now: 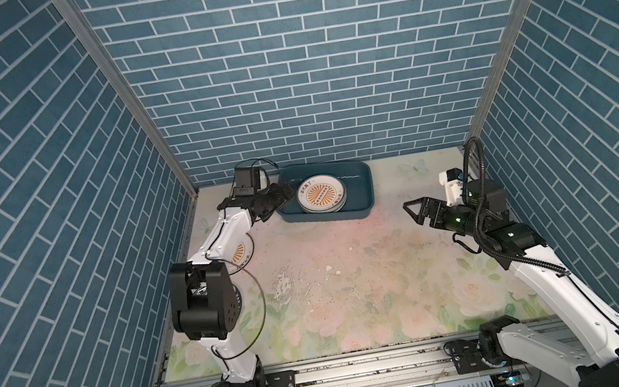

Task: Place the plates into the plastic bin on the countertop
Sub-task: 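Move the left gripper to the next sunburst plate while the right moves toward the bin, then grip the edge of the sunburst plate with the left gripper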

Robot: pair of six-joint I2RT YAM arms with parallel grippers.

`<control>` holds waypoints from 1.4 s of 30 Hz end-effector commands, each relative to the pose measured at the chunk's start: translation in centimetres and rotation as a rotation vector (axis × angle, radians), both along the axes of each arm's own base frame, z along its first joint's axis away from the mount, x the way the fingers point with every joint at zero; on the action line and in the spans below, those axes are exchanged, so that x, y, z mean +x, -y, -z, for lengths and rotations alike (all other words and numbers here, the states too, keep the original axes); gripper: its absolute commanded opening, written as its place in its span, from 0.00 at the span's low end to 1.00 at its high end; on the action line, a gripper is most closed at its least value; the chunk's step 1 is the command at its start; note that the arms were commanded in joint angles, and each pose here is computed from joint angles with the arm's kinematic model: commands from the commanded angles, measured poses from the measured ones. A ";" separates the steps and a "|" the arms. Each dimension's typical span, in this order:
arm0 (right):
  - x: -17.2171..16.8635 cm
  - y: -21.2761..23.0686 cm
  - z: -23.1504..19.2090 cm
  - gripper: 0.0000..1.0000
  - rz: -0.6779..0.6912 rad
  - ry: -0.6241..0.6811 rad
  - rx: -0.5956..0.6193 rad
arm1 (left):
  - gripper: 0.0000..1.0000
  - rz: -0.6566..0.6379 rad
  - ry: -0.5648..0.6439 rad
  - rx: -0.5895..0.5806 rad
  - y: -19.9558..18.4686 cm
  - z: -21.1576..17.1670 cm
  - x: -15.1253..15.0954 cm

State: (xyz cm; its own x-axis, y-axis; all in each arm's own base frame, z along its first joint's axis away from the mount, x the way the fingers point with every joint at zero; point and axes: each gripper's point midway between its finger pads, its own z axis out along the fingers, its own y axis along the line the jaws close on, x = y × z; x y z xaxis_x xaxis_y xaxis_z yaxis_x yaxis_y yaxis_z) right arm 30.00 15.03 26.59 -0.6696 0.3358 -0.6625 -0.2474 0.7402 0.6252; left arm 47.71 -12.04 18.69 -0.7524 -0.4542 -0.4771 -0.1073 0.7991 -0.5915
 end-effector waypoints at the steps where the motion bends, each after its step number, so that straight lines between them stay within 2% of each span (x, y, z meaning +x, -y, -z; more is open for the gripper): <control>1: 0.0 -1.0 -3.0 0.98 -0.048 0.066 0.026 | 1.00 -0.102 0.001 0.028 -3.3 0.5 -0.9; 5: -0.1 -1.7 -3.7 0.98 -0.070 0.079 0.043 | 1.00 -0.226 -0.015 0.012 -7.0 1.1 -3.4; 12: -0.4 -4.5 -3.8 0.98 -0.146 0.067 0.102 | 1.00 -0.454 -0.041 -0.105 -12.1 3.5 -8.4; 19: -1.1 -9.1 -4.2 0.98 -0.253 0.083 0.157 | 0.99 -0.601 -0.065 -0.181 -14.0 5.3 -12.6; 23: -2.2 -13.2 -4.0 0.98 -0.347 0.101 0.174 | 1.00 -0.690 -0.055 -0.193 -14.9 6.0 -14.9; 32: -4.3 -19.6 -3.5 0.99 -0.493 0.099 0.149 | 1.00 -0.761 -0.090 -0.337 -14.3 9.1 -15.3; 42: -5.1 -20.4 -3.2 0.98 -0.500 0.101 0.131 | 0.99 -0.818 -0.128 -0.406 -14.3 12.3 -14.4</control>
